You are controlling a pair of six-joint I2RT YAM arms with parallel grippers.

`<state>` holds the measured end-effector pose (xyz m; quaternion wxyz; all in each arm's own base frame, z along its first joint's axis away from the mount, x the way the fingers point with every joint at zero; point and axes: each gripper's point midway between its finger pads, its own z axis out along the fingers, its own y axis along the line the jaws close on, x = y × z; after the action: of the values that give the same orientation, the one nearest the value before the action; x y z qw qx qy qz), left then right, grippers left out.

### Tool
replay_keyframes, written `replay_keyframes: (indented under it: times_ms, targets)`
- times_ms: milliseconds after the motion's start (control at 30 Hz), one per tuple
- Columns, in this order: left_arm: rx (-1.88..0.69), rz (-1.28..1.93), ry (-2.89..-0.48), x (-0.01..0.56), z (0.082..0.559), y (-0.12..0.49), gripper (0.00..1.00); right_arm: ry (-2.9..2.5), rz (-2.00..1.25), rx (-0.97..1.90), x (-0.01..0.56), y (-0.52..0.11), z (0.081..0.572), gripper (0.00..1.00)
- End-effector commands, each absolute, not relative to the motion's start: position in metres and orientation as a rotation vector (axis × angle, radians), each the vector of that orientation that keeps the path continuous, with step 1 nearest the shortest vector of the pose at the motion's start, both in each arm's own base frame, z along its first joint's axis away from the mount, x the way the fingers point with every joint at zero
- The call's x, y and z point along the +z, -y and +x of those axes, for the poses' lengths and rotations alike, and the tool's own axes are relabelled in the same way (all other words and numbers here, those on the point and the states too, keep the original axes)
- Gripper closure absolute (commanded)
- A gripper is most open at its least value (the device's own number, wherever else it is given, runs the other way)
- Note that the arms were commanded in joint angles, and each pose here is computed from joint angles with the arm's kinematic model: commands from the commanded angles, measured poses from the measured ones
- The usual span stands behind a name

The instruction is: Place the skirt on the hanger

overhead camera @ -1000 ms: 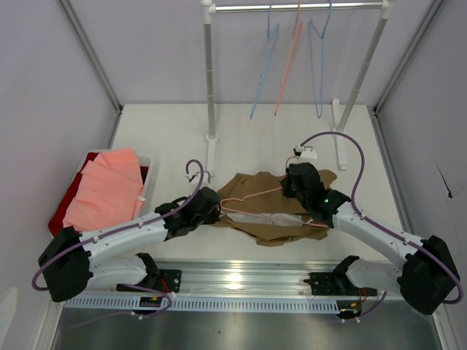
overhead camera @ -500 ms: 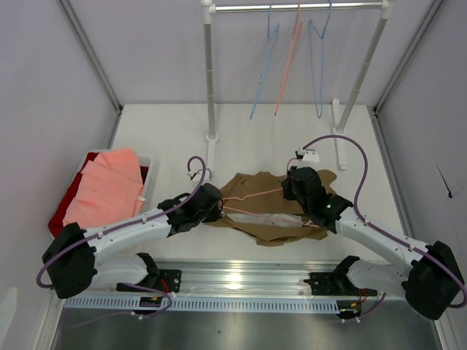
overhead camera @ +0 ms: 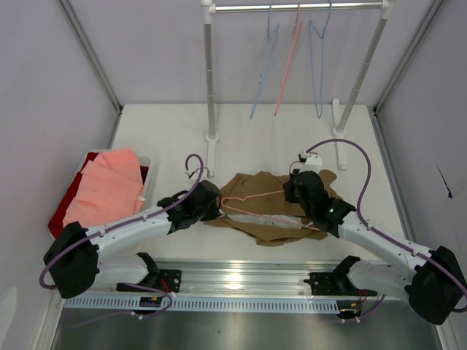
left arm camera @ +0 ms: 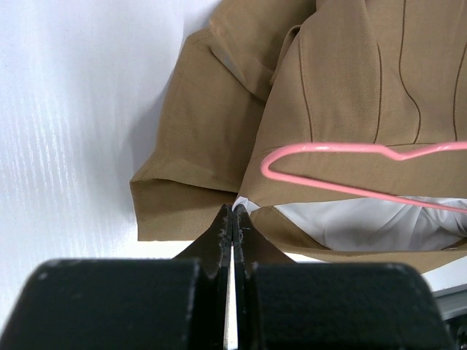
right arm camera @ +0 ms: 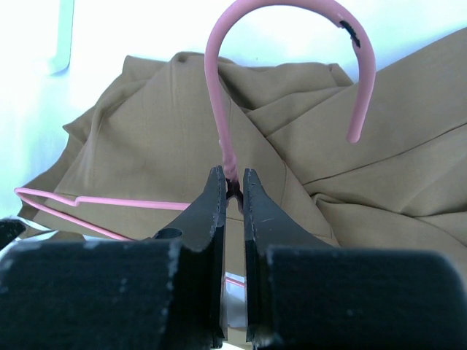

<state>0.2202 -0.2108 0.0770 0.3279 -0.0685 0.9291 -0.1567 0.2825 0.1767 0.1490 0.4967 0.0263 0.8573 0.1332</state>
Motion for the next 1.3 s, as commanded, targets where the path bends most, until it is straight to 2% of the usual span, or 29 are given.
replay_keyframes:
  times_ms: [0,1267]
  targets:
    - [-0.465,-0.213,-2.391,0.093,0.232,0.221,1.0,-2.041,0.081,0.342,0.154,-0.177,0.282,1.0]
    - [-0.452,-0.226,-2.401,0.085,0.242,0.221,1.0,-2.058,0.029,0.382,0.143,-0.182,0.268,1.0]
